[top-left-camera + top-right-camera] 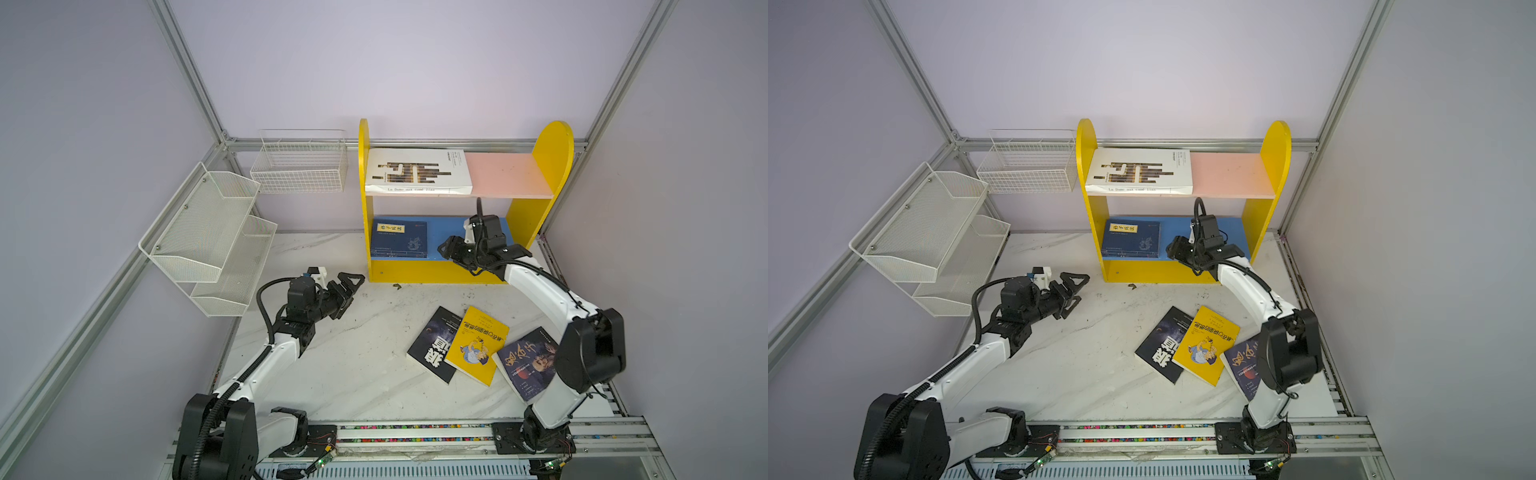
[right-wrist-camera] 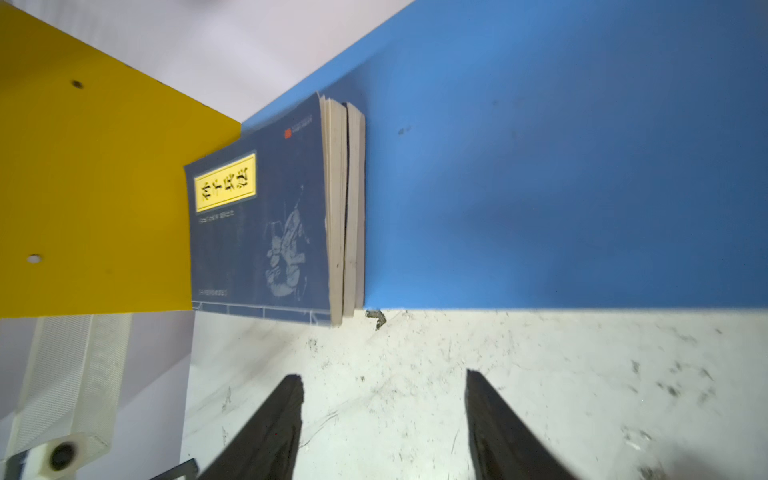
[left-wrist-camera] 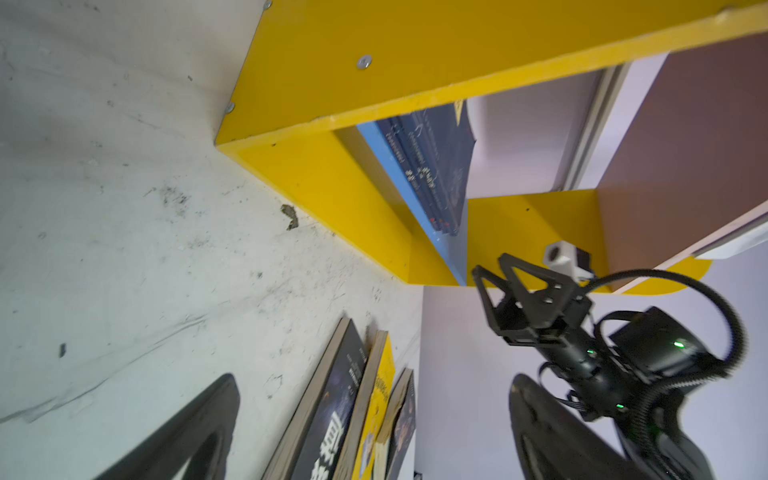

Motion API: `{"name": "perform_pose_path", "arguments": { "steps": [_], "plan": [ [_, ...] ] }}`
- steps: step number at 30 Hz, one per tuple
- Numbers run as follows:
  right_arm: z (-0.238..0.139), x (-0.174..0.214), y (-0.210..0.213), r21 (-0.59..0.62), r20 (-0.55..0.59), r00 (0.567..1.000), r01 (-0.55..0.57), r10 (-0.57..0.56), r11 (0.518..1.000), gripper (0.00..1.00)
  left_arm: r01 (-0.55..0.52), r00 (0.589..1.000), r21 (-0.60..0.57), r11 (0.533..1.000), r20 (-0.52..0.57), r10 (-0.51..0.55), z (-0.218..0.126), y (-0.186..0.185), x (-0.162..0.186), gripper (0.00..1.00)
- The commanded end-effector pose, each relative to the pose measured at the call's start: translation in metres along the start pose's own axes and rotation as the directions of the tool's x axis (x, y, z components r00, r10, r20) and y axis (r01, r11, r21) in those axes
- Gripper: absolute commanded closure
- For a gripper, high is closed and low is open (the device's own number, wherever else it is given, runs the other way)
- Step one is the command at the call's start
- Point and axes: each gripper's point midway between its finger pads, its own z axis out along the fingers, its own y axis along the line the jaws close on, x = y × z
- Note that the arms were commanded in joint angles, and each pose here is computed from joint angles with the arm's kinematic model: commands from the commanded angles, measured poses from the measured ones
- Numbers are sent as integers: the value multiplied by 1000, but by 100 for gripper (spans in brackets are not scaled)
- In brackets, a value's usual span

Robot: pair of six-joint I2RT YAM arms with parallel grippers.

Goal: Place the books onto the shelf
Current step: 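Open the right gripper and withdraw it from the blue tier, then lower both grippers onto the yellow cartoon book and grasp its edges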

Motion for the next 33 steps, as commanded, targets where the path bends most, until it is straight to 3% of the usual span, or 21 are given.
{"name": "perform_pose_path", "arguments": {
  "steps": [1, 8, 17, 21, 26, 33],
  "plan": [
    [-35, 23, -38, 125, 49, 996, -77, 71, 989, 33, -210, 976, 29, 977, -44, 211, -3, -44, 12, 0],
    [-81, 102, -127, 354, 75, 965, -262, 252, 898, 31, -394, 875, 101, 914, -263, 406, 39, -73, 99, 0],
    [-105, 160, -173, 408, 98, 925, -374, 368, 833, 30, -504, 746, 150, 851, -420, 516, 105, -81, 180, 0],
    [-116, 176, -181, 408, 95, 912, -401, 398, 820, 30, -511, 713, 170, 843, -465, 526, 126, -83, 206, 0],
    [-136, 187, -194, 433, 129, 903, -423, 410, 796, 30, -490, 700, 181, 853, -500, 509, 150, -79, 227, 2],
    [-123, 191, -209, 446, 180, 883, -466, 433, 764, 27, -461, 663, 171, 871, -585, 466, 176, -61, 266, 5]
  ]
}}
